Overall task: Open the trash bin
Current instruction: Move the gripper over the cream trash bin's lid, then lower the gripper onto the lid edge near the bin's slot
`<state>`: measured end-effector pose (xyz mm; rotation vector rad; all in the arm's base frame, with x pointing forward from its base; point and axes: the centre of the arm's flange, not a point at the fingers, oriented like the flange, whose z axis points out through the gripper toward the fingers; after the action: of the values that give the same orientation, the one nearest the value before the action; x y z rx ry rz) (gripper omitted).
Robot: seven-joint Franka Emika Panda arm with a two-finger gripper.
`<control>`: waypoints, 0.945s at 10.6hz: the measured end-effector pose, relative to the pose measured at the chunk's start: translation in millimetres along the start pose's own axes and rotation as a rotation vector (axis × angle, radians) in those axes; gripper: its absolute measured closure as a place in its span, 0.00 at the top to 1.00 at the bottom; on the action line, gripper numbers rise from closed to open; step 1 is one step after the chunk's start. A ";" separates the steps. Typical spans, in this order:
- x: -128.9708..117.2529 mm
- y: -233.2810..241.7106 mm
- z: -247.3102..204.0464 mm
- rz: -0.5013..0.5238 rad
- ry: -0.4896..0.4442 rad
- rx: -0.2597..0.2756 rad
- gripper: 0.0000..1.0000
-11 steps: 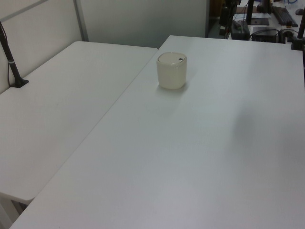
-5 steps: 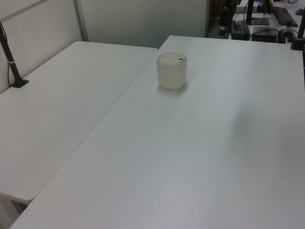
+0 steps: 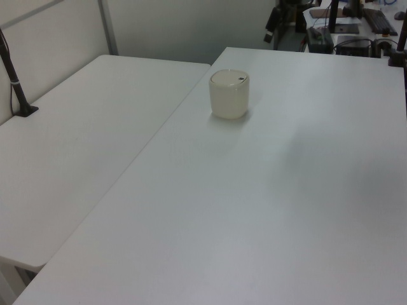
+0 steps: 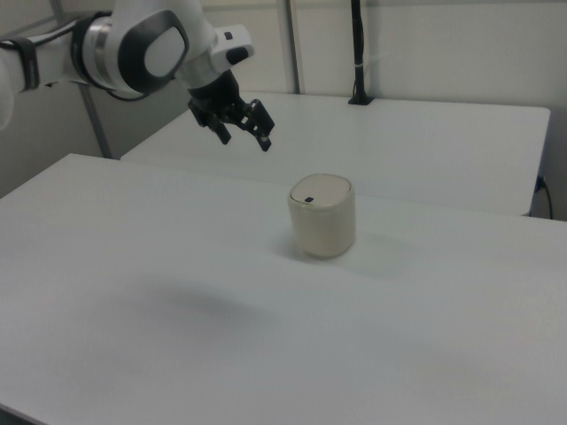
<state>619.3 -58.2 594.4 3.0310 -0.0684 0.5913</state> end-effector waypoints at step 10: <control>29.8 16.4 126.0 0.343 0.223 -0.043 0.01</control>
<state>693.1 -83.1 489.7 2.9059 -0.5904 0.9328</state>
